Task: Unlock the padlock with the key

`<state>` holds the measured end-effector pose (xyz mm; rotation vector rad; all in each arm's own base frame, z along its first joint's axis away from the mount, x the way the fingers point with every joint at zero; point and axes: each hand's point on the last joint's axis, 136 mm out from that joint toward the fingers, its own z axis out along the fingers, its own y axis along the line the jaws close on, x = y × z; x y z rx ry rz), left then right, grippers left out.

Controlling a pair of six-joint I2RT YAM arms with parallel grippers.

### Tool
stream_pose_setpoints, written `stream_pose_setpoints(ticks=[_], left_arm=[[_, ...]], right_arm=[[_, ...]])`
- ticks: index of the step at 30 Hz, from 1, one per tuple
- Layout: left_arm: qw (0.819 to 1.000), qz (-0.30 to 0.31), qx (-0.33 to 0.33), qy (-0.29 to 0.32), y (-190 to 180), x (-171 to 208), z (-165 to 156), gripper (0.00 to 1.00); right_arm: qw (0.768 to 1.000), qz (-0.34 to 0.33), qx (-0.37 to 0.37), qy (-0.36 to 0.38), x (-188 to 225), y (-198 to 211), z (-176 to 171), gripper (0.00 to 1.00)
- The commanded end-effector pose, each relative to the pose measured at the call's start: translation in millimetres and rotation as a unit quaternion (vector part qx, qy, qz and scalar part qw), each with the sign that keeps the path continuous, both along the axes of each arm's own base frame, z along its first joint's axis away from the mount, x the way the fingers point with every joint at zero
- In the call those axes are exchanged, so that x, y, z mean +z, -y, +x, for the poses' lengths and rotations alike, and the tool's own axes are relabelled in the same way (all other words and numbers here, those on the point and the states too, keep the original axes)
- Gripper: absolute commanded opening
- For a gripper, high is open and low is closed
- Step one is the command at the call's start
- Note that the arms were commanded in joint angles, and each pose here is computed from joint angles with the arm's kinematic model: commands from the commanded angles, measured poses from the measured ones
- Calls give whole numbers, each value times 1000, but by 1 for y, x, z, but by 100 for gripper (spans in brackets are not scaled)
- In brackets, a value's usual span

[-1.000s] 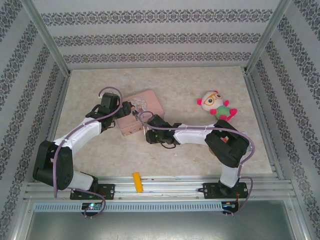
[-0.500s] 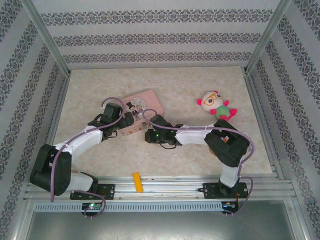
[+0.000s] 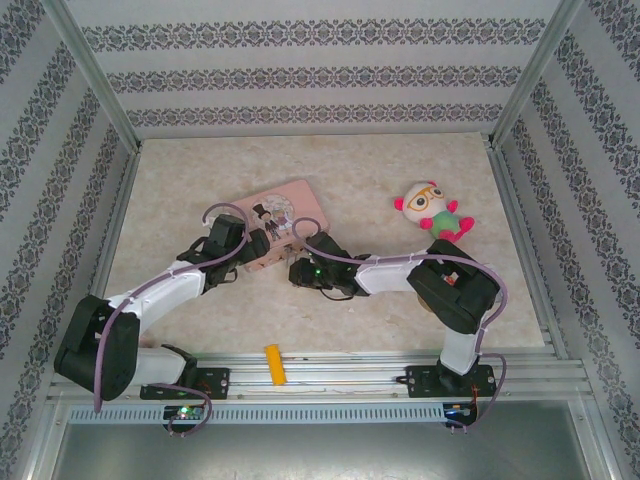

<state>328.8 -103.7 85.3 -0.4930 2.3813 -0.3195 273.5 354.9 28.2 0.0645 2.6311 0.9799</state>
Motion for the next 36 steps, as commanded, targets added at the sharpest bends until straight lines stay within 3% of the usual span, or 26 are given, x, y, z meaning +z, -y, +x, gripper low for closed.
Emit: stream_pose_setpoints(ticks=[1,15,36], left_arm=[[999,5,-19,-31,8,-16,-19,99],[998,-18,-44,-43,38,-20,-35,99],[998,-7,-36,-44,32,-25,-37,99]], right_arm=[[998,12,-53,11,7,17,19,0],[995,15,-97,14,9,47,28,0],[991,43,-129,4,6,51,42,0]])
